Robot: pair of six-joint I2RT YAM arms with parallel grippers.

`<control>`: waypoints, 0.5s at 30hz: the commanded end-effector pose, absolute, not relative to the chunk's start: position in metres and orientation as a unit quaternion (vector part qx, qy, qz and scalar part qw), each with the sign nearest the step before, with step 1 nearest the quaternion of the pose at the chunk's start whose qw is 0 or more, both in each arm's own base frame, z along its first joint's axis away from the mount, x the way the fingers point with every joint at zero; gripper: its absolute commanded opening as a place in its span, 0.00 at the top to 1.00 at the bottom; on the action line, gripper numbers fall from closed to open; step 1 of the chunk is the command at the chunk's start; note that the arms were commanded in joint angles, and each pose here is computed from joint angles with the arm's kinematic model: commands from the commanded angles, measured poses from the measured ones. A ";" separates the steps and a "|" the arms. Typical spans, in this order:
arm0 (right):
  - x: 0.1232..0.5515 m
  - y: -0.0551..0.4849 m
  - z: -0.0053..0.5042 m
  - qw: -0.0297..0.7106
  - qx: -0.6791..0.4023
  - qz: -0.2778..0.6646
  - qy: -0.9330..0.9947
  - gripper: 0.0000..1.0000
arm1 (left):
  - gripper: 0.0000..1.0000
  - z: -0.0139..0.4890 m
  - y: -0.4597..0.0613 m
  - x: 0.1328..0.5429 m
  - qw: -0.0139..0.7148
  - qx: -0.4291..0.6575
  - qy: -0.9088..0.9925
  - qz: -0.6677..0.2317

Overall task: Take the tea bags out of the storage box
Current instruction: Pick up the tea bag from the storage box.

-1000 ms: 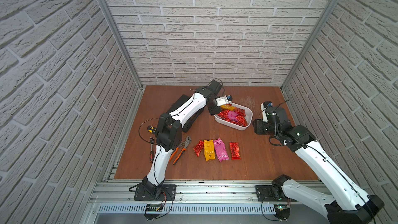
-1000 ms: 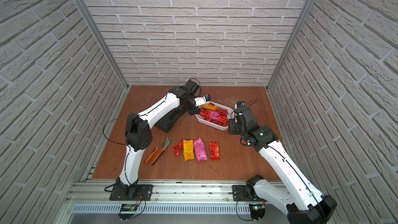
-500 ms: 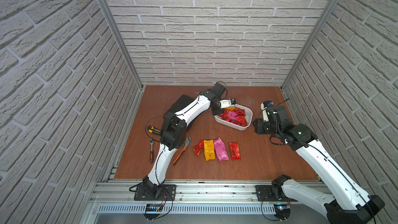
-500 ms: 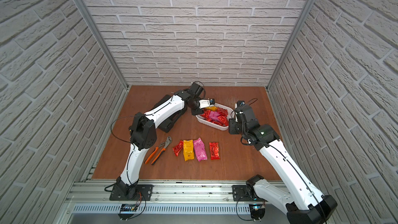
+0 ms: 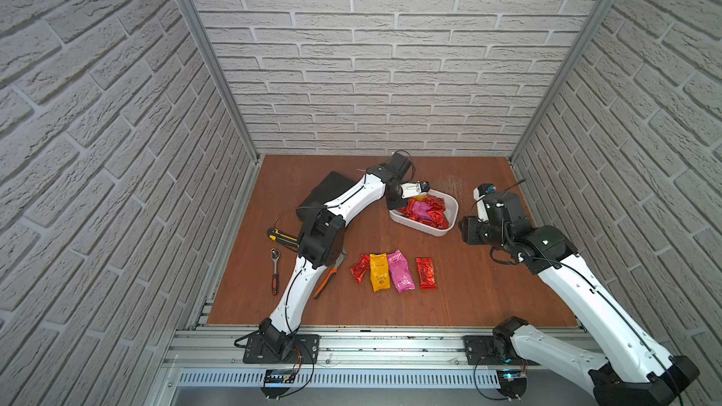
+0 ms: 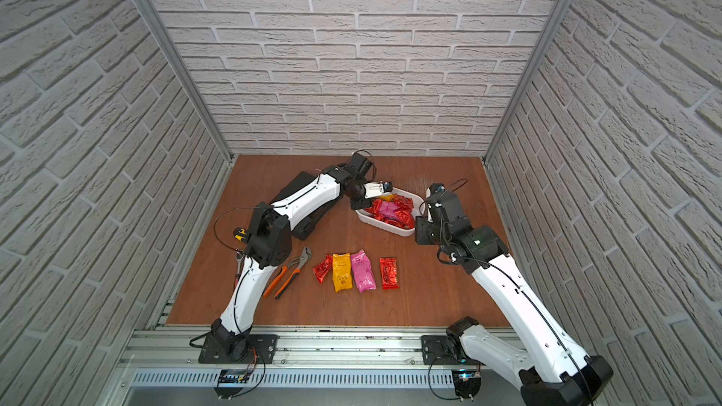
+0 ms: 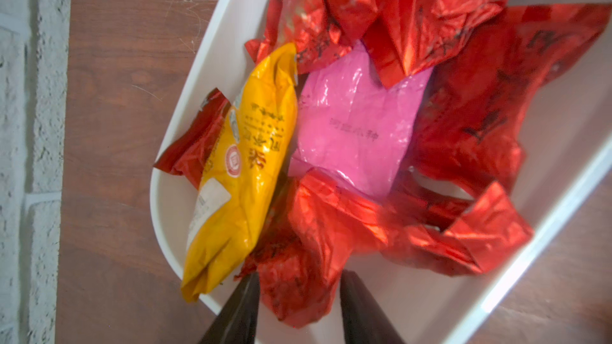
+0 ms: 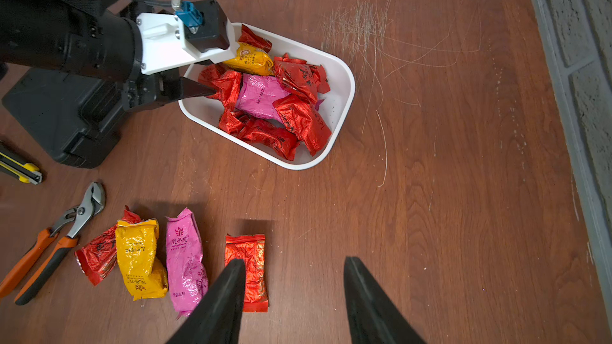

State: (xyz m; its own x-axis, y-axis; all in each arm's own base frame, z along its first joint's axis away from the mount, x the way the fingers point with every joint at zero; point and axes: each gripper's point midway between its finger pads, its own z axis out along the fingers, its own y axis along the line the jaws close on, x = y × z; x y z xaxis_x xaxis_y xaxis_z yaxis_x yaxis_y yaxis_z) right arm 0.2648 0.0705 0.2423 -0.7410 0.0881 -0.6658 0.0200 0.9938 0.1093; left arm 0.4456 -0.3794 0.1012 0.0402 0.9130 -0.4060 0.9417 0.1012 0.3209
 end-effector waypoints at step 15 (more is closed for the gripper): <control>0.249 0.060 0.259 0.384 0.043 0.052 0.921 0.47 | 1.00 0.117 -0.384 0.435 0.263 0.677 0.686 -0.040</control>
